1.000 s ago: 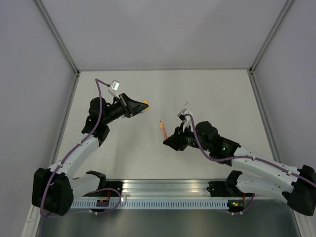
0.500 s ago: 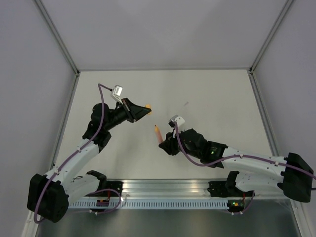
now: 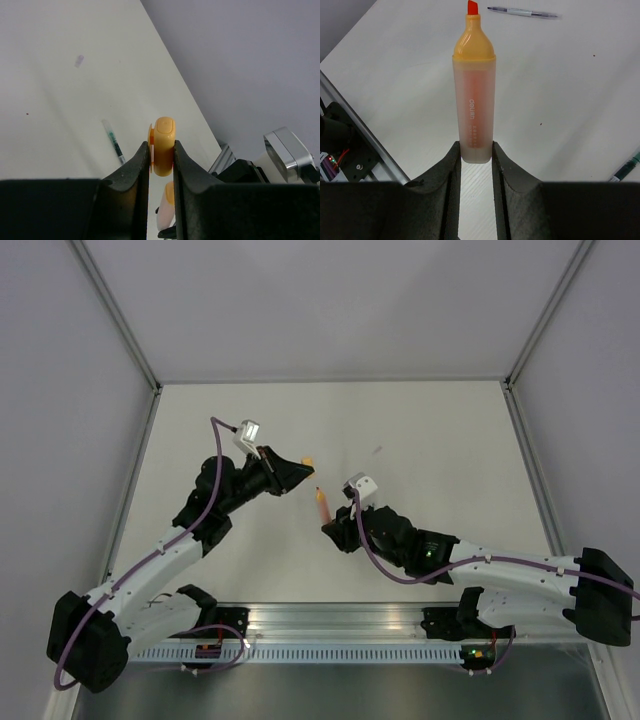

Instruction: Insert the pens into the pen caps

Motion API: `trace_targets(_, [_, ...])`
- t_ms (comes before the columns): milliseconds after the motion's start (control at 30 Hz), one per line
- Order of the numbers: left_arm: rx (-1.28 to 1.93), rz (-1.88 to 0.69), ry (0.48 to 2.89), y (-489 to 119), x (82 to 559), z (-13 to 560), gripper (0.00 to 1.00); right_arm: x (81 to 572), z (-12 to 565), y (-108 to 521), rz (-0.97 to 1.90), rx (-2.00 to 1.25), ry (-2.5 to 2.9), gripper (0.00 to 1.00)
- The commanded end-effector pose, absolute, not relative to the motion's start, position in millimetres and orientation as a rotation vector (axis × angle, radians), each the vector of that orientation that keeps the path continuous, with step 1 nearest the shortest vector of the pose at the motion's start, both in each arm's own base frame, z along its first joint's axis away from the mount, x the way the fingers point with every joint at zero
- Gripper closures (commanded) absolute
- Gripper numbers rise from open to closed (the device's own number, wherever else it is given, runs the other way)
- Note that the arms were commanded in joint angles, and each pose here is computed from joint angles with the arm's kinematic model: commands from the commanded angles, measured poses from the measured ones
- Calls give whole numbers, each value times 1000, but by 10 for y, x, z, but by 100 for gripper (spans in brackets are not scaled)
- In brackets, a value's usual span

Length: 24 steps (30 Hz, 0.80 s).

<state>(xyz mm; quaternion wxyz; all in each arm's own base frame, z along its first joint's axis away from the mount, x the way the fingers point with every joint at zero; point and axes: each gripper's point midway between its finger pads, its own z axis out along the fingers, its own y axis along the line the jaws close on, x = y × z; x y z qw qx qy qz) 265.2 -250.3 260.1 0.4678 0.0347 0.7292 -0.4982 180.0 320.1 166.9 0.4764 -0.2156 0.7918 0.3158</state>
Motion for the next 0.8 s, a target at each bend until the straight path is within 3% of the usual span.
trace_targets(0, [88,-1148,1744,-2458,2719,2673,98,1881,1819,3228,760,-475,1879,100])
trace_targets(767, [123,-1207,1769,-2694,2616,2588,98,1983,1773,3185,679,-444,1893,100])
